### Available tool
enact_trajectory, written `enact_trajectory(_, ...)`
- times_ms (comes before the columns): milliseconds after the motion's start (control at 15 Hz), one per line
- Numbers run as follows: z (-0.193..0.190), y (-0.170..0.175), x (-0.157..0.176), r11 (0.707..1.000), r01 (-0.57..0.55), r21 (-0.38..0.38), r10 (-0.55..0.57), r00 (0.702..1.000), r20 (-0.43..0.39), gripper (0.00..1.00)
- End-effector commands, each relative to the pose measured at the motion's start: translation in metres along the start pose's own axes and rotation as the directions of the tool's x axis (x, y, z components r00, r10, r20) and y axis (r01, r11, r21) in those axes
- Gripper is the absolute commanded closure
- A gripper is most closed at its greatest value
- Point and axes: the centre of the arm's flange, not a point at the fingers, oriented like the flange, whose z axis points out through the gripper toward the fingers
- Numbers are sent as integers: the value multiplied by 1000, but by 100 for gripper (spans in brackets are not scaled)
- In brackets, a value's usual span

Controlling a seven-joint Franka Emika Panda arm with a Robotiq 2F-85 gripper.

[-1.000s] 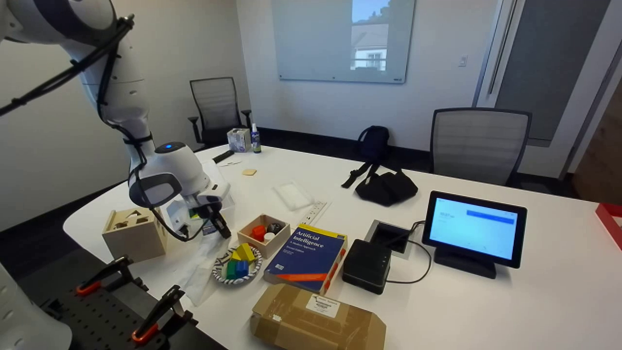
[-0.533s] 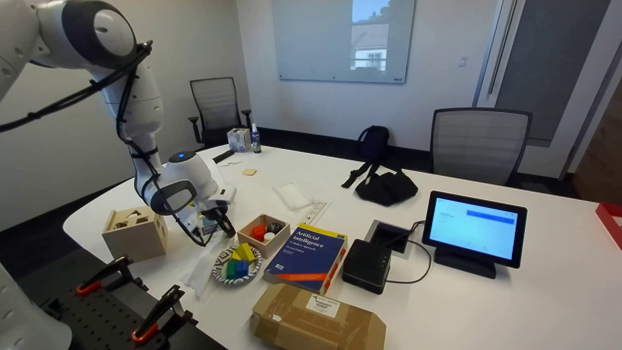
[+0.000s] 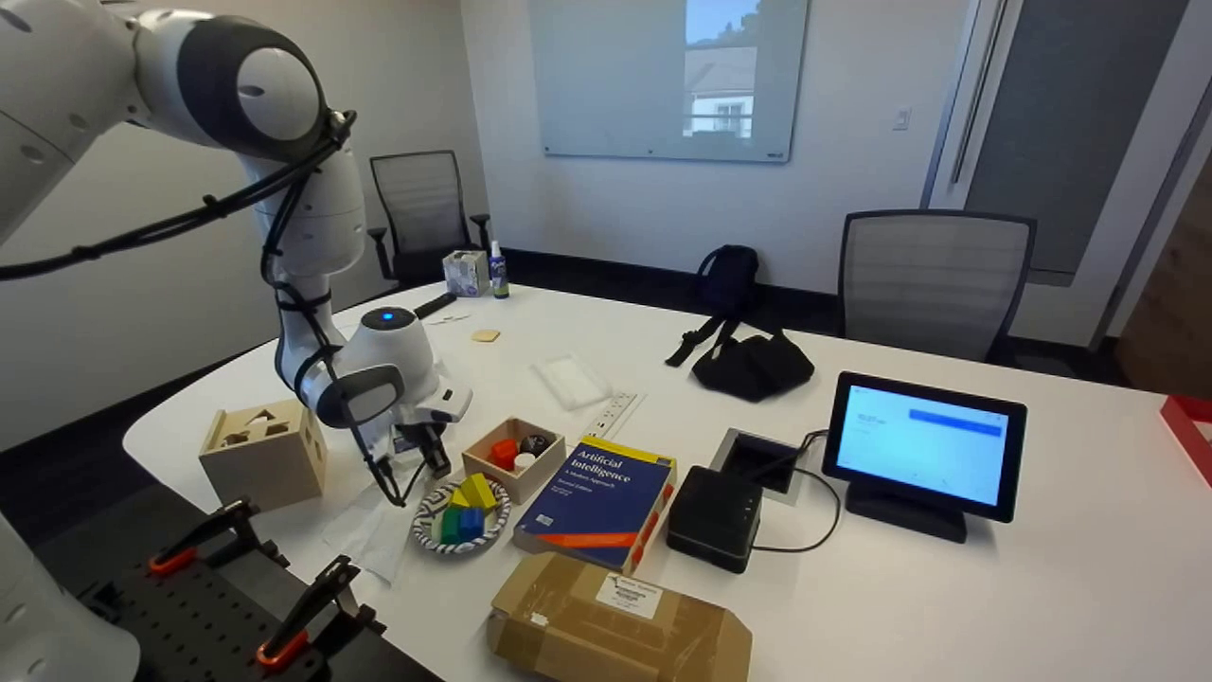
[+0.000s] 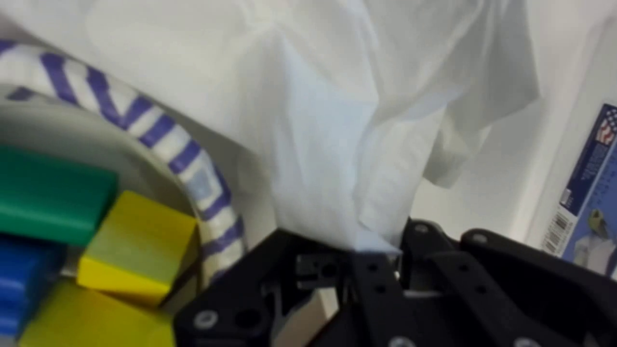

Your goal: Use the paper towel to clean the table

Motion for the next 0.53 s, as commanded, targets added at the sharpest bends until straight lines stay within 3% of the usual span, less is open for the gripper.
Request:
enact_trajectory(0,-21,22,-13,991,-122,-50,123,992,20,99)
enact_trajectory(200,-22,30,-14,978,-179,-107,177,984,-25,99)
enact_trajectory(467,-17,22,-6,978,-167,-125,155,983,-102,99)
